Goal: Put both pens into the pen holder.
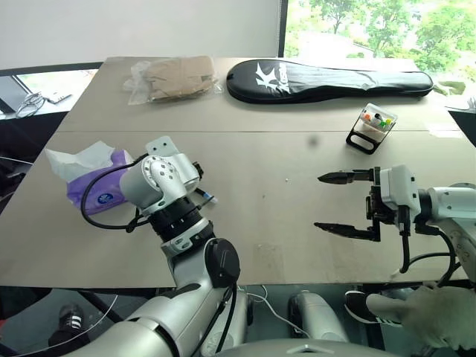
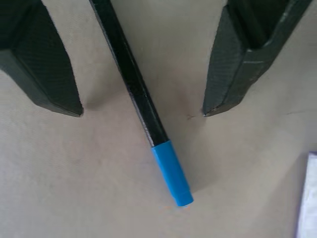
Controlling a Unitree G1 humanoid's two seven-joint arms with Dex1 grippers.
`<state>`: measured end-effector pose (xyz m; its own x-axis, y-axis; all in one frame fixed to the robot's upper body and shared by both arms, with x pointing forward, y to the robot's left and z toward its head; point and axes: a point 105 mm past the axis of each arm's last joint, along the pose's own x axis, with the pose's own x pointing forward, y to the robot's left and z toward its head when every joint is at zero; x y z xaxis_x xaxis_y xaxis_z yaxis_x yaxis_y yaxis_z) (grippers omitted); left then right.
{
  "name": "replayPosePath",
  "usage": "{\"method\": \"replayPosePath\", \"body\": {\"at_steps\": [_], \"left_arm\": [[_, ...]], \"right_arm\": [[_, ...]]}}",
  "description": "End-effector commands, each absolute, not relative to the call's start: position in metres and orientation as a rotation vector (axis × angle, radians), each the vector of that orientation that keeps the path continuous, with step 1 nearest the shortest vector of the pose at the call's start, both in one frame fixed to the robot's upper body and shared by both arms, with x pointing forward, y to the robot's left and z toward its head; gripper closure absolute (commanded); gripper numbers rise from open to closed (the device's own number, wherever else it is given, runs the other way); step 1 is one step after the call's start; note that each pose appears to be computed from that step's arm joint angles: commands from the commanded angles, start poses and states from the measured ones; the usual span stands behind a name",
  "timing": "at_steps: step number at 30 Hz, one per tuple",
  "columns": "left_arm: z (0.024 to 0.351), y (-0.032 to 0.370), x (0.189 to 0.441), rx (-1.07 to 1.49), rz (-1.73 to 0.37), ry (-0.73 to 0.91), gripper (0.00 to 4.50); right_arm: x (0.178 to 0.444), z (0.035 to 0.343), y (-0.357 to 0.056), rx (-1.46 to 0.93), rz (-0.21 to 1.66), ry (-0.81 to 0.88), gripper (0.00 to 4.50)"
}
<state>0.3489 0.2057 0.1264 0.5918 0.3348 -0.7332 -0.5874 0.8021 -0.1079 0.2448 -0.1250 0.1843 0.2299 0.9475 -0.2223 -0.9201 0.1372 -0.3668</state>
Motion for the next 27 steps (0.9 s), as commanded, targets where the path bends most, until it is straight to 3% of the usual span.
{"method": "replayPosePath", "body": {"at_steps": [1,3,5,7,10,11,14,19,23,27], "left_arm": [[0.111,0.204,0.344,-0.35,0.535,0.828,2.59],[0.11,0.205,0.344,-0.35,0.512,0.821,3.71],[0.11,0.199,0.348,-0.36,0.411,0.785,4.41],[0.123,0.197,0.35,-0.3,0.276,0.691,4.47],[0.178,0.162,0.349,-0.328,-0.201,0.389,4.47],[0.199,0.157,0.344,-0.209,-0.309,0.256,4.47],[0.216,0.125,0.318,0.007,-0.641,0.132,4.47],[0.232,0.096,0.298,0.328,-0.907,-0.114,4.47],[0.234,0.087,0.298,0.429,-0.959,-0.222,4.47],[0.234,0.085,0.297,0.467,-0.974,-0.283,4.47]], "right_arm": [[0.244,0.189,-0.123,-0.486,1.35,-0.094,0.0],[0.247,0.189,-0.12,-0.465,1.33,-0.086,0.0],[0.252,0.188,-0.117,-0.439,1.29,-0.065,0.0],[0.258,0.188,-0.114,-0.408,1.248,-0.031,0.0],[0.271,0.196,-0.102,-0.297,1.178,0.016,0.0],[0.274,0.201,-0.096,-0.22,1.176,0.027,0.0],[0.285,0.213,-0.079,-0.046,1.165,0.066,0.0],[0.304,0.235,-0.053,0.166,1.139,0.098,0.0],[0.304,0.267,-0.039,0.331,1.19,0.059,0.0],[0.296,0.274,-0.034,0.369,1.22,0.08,0.0]]}}
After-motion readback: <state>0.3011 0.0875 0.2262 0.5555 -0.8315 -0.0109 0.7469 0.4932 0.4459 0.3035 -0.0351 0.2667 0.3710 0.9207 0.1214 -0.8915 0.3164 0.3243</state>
